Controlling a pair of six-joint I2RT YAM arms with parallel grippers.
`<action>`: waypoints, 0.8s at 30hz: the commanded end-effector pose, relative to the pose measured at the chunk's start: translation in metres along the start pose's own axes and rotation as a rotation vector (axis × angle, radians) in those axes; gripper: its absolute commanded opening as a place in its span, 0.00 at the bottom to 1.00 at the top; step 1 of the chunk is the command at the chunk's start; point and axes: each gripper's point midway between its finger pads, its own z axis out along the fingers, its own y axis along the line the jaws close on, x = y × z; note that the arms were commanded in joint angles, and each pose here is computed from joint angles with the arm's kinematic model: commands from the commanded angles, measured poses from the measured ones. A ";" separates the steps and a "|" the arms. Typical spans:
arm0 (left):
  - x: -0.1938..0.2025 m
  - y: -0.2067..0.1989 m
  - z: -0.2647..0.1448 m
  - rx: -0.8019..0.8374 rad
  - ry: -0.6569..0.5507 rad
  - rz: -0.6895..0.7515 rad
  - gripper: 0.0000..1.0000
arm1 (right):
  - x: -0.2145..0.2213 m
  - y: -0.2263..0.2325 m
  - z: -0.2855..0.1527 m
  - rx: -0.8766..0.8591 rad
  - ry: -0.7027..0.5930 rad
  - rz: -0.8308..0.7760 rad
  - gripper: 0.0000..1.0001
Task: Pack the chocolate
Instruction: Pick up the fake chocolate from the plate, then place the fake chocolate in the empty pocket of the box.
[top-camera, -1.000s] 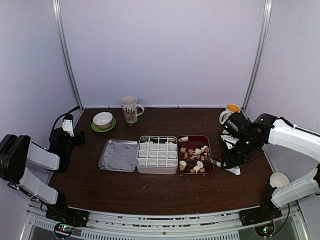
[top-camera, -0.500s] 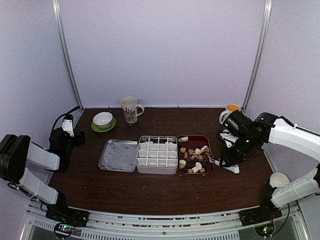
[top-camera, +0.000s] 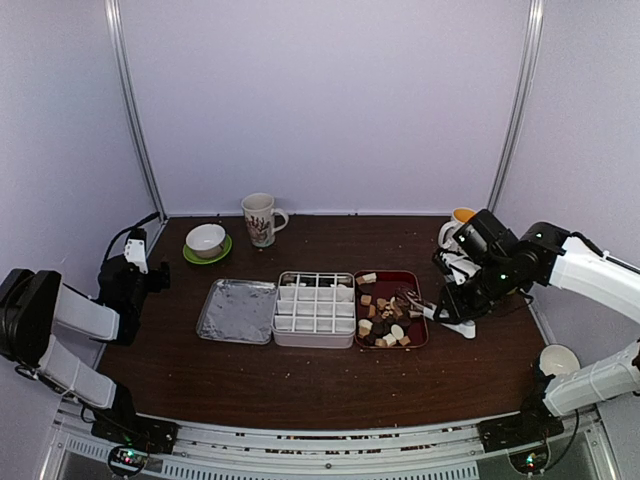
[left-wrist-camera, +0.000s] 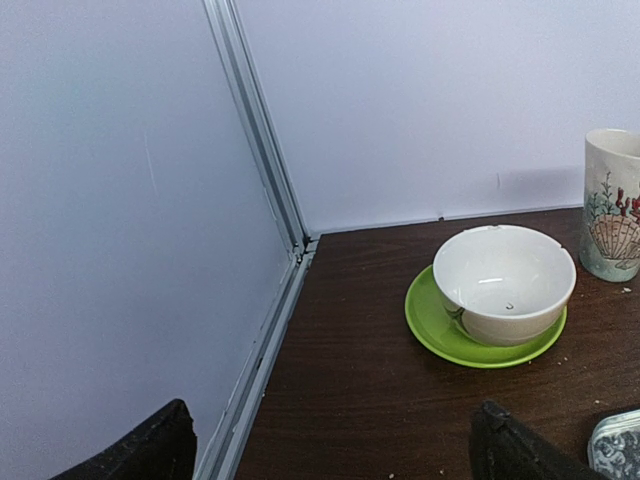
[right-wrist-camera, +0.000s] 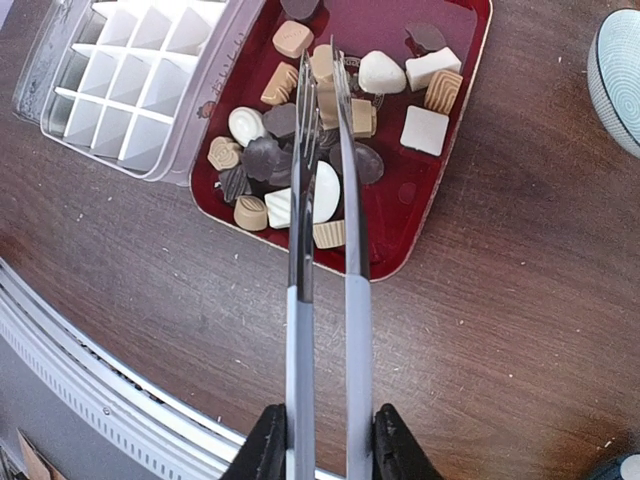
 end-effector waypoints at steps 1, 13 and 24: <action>-0.012 0.003 0.003 -0.006 -0.041 -0.018 0.98 | -0.017 0.009 -0.013 -0.045 -0.084 -0.009 0.18; -0.012 0.003 0.003 -0.006 -0.041 -0.017 0.98 | -0.029 0.017 -0.020 -0.098 -0.180 -0.011 0.18; -0.012 0.003 0.003 -0.006 -0.041 -0.018 0.98 | -0.035 0.026 -0.020 -0.155 -0.224 -0.020 0.17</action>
